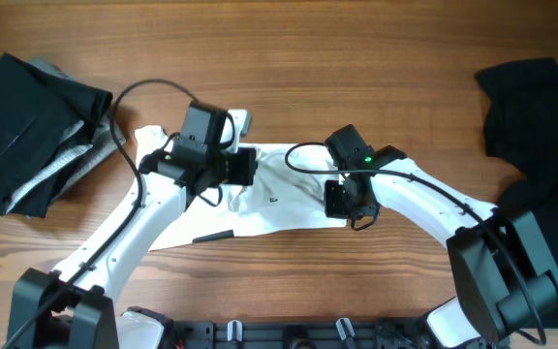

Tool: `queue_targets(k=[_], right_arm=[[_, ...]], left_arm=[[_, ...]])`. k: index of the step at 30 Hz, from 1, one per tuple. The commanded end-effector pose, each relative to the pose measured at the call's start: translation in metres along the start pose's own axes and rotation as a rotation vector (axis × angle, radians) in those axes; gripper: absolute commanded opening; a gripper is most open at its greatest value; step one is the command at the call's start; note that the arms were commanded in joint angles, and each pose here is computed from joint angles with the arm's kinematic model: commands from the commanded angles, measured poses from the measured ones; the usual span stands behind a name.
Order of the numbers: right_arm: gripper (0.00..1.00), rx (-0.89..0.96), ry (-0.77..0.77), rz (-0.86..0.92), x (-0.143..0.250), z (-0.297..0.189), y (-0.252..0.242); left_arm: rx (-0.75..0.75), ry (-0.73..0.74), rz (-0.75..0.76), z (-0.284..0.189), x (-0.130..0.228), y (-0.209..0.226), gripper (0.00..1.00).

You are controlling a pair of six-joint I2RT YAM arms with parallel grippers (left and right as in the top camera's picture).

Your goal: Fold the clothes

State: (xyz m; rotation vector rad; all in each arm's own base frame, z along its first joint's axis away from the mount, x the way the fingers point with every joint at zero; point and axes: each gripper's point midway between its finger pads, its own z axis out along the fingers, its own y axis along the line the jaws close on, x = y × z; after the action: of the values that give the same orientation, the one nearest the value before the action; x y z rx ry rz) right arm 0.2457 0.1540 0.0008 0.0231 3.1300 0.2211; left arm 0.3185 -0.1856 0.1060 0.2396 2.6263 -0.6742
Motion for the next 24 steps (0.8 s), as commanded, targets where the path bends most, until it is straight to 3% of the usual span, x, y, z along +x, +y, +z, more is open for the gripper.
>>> queue_targets(k=[1, 3, 10, 16, 17, 18, 19, 21, 24], right_arm=[[0.04, 0.022, 0.004, -0.003, 0.0, 0.004, -0.005], [0.04, 0.022, 0.004, -0.003, 0.0, 0.004, -0.006], [0.04, 0.023, 0.005, -0.003, 0.0, 0.004, -0.006], [0.04, 0.024, 0.007, -0.003, 0.0, 0.004, -0.006], [0.04, 0.024, 0.007, -0.003, 0.001, 0.004, -0.006], [0.05, 0.024, 0.008, -0.003, 0.001, 0.004, -0.006], [0.04, 0.024, 0.008, -0.004, 0.001, 0.004, -0.006], [0.04, 0.024, 0.007, -0.003, 0.001, 0.004, -0.006], [0.04, 0.024, 0.007, -0.003, 0.001, 0.004, -0.006]], left_arm=[[0.031, -0.038, 0.086, -0.009, -0.015, -0.022, 0.04], [0.022, 0.0, 0.11, -0.007, -0.004, -0.024, 0.04], [-0.219, 0.203, 0.072, -0.015, 0.05, 0.017, 0.04], [-0.297, 0.332, -0.006, -0.027, 0.082, 0.03, 0.04], [-0.306, 0.355, -0.019, -0.03, 0.088, 0.032, 0.11], [-0.315, 0.376, -0.035, -0.032, 0.094, 0.033, 0.28], [-0.322, 0.388, -0.049, -0.034, 0.097, 0.034, 0.34], [-0.337, 0.418, -0.075, -0.038, 0.104, 0.035, 0.34], [-0.344, 0.438, -0.081, -0.041, 0.109, 0.036, 0.52]])
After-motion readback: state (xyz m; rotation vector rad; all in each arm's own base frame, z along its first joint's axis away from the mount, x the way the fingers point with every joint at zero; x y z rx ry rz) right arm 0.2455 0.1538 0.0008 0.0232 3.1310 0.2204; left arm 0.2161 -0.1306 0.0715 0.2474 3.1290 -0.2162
